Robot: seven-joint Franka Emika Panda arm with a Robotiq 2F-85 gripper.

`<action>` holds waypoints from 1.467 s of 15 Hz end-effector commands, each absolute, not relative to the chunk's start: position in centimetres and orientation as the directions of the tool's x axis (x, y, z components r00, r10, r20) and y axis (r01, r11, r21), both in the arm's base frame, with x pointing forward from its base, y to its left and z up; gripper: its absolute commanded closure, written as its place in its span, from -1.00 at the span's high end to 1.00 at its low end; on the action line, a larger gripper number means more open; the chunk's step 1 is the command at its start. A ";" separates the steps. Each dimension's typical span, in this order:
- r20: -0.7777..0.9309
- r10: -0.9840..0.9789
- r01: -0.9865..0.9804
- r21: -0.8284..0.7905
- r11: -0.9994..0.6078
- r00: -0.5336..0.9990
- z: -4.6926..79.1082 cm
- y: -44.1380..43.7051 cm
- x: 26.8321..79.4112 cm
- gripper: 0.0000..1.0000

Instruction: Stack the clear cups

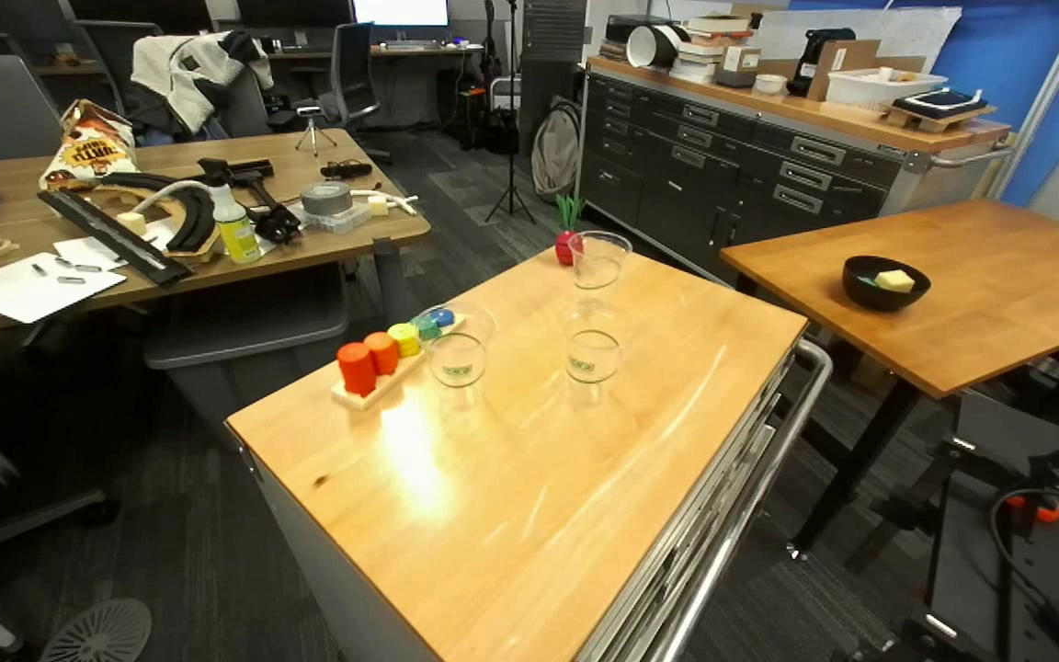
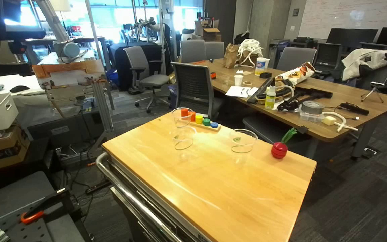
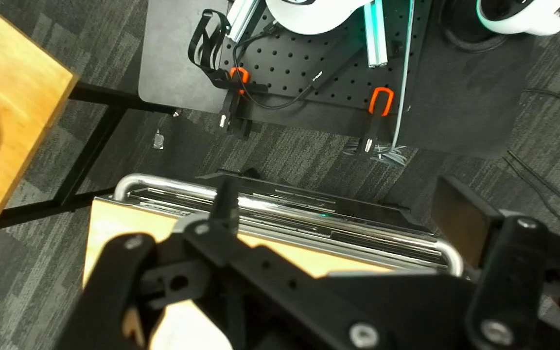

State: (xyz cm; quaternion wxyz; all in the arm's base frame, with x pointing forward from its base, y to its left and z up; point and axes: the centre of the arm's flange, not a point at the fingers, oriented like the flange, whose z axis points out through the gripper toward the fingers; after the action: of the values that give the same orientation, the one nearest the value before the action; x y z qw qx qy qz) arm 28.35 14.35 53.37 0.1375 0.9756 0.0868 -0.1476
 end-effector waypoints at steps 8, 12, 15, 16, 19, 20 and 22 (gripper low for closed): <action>-0.215 -0.011 0.018 0.134 -0.991 0.977 56.1 8.5 38.5 1.00; -0.184 -0.112 -0.097 0.089 -0.991 0.976 58.4 3.9 46.2 1.00; -0.133 -0.178 -0.172 0.057 -0.984 0.975 58.6 1.0 51.9 1.00; -0.103 -0.195 -0.192 0.046 -0.980 0.975 58.1 -0.1 53.9 1.00; -0.087 -0.231 -0.228 0.043 -0.973 0.969 56.2 -2.4 59.3 1.00; -0.080 -0.241 -0.237 0.048 -0.970 0.967 55.0 -3.2 60.8 1.00; -0.065 -0.260 -0.257 0.047 -0.965 0.963 52.8 -4.4 63.0 1.00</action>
State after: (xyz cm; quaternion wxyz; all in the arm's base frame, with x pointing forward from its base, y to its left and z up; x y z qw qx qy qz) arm 57.72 -2.97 53.58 0.0158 0.9921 -0.1130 -0.0512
